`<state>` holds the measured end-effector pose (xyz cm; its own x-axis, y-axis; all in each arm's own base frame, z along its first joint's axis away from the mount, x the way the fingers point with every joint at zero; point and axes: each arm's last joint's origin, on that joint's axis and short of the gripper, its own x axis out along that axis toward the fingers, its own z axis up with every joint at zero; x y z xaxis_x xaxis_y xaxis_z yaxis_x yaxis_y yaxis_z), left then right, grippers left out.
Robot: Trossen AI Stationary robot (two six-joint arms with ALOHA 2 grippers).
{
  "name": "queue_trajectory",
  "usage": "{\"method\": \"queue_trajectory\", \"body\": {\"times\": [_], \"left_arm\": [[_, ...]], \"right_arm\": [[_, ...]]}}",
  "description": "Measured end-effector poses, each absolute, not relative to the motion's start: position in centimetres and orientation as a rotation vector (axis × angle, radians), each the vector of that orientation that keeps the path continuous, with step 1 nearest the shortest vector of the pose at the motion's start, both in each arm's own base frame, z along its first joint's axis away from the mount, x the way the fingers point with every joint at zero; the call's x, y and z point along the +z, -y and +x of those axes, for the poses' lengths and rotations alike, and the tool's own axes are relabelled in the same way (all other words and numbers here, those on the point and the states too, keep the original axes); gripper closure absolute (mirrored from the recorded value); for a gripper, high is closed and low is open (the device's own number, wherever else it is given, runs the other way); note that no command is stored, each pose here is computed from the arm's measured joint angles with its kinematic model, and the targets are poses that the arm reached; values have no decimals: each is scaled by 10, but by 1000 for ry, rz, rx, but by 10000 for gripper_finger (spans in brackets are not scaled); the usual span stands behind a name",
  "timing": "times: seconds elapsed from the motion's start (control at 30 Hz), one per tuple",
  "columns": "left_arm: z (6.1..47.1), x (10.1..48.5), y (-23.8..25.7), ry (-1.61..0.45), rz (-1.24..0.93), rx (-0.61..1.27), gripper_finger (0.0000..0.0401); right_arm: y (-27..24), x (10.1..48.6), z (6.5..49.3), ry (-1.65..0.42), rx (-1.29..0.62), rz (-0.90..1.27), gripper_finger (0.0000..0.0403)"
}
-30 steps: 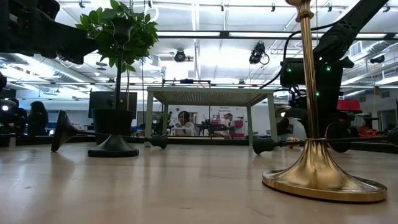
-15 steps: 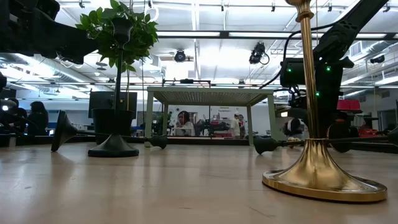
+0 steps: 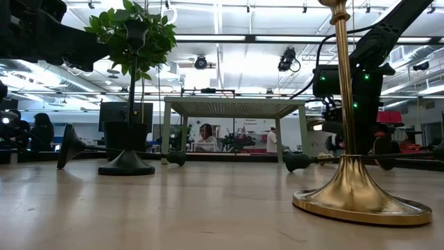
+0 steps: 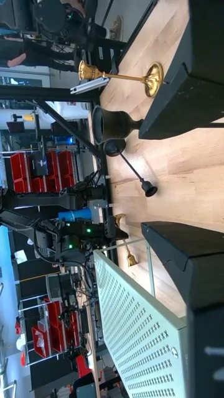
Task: Pick & Place candle stick holders
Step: Put the top gold candle holder on the shelf
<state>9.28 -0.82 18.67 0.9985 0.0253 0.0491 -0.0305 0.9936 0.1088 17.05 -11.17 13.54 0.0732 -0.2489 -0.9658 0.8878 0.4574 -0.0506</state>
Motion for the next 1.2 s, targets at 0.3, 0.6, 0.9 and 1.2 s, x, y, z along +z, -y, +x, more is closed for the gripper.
{"method": "queue_trajectory", "body": {"times": [0.3, 0.6, 0.9, 1.2], "left_arm": [[93, 187, 8, 48, 109, 27, 174], [93, 187, 8, 48, 109, 28, 174], [93, 187, 8, 48, 109, 28, 174], [93, 187, 8, 49, 109, 28, 174]], "right_arm": [[115, 152, 161, -1122, -1044, 631, 397], [107, 194, 145, -863, -1023, 602, 397], [102, 227, 138, -597, -963, 543, 397], [108, 253, 149, -325, -844, 431, 397]]}}
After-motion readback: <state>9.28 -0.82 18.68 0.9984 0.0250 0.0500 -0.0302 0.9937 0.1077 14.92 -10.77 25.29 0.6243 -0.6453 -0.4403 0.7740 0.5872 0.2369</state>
